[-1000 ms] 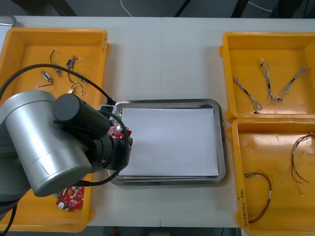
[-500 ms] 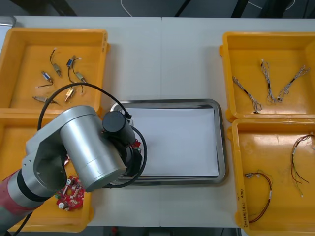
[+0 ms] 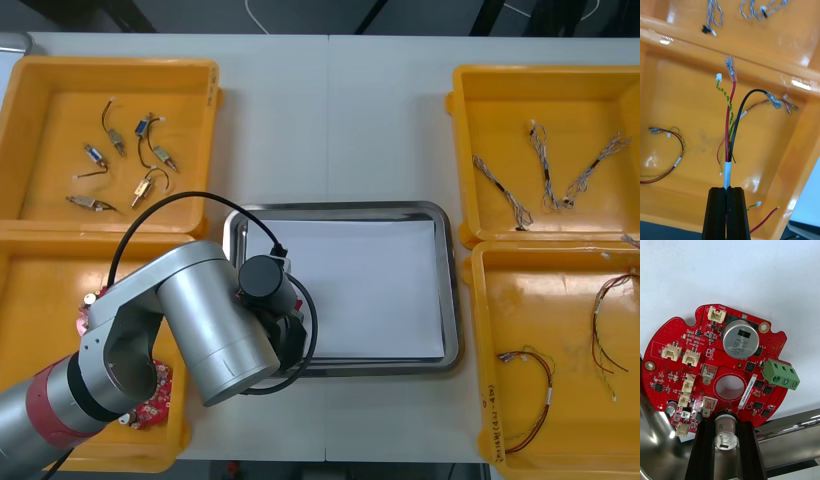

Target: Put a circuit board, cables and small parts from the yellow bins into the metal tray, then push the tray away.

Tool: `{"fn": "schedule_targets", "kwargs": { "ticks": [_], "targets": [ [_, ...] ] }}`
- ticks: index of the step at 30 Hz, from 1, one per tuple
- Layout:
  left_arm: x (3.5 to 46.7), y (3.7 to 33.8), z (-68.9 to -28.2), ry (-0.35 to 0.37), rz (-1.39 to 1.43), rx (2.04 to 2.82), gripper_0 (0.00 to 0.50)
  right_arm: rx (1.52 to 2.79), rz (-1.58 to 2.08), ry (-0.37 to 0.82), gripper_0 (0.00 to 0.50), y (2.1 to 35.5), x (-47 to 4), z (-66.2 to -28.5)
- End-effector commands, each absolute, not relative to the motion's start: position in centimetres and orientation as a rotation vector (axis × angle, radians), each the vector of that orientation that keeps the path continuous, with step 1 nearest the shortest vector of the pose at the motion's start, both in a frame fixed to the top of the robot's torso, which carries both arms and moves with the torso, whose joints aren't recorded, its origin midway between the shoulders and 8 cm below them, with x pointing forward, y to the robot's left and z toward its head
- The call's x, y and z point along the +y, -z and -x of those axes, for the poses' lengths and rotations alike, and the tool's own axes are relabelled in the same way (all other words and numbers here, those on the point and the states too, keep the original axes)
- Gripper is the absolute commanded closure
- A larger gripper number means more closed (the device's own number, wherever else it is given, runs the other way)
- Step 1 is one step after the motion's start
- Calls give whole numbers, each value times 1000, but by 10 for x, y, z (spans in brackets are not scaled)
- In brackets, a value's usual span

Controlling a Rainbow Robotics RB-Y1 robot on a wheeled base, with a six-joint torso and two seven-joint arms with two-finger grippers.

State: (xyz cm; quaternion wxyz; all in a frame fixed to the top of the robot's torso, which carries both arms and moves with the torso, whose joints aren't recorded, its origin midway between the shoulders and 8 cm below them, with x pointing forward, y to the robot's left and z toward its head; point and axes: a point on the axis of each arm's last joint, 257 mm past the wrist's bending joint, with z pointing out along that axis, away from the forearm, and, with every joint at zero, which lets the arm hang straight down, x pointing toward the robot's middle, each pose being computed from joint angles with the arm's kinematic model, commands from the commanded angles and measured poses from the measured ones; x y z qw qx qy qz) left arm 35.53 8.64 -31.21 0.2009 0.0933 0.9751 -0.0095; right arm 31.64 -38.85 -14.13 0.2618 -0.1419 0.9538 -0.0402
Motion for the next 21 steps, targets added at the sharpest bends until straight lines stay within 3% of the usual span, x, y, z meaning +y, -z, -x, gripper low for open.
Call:
{"fn": "schedule_targets", "kwargs": {
  "ticks": [1, 2, 3, 12, 21],
  "targets": [
    [61, 301, -358, 113, -167, 2697, 192, 2510, 486, 170, 500, 112, -373, -334],
    [60, 301, -358, 115, -163, 2696, 72, 2499, 501, 166, 500, 109, -370, -337],
    [60, 301, -359, 120, -157, 2695, 0, 2489, 516, 157, 500, 106, -366, -339],
    [56, 298, -360, 146, -132, 2685, 0, 2468, 593, 140, 500, 102, -347, -336],
    [67, 262, -367, 184, -62, 2668, 0, 2469, 712, 155, 500, 112, -325, -333]
  ]
}}
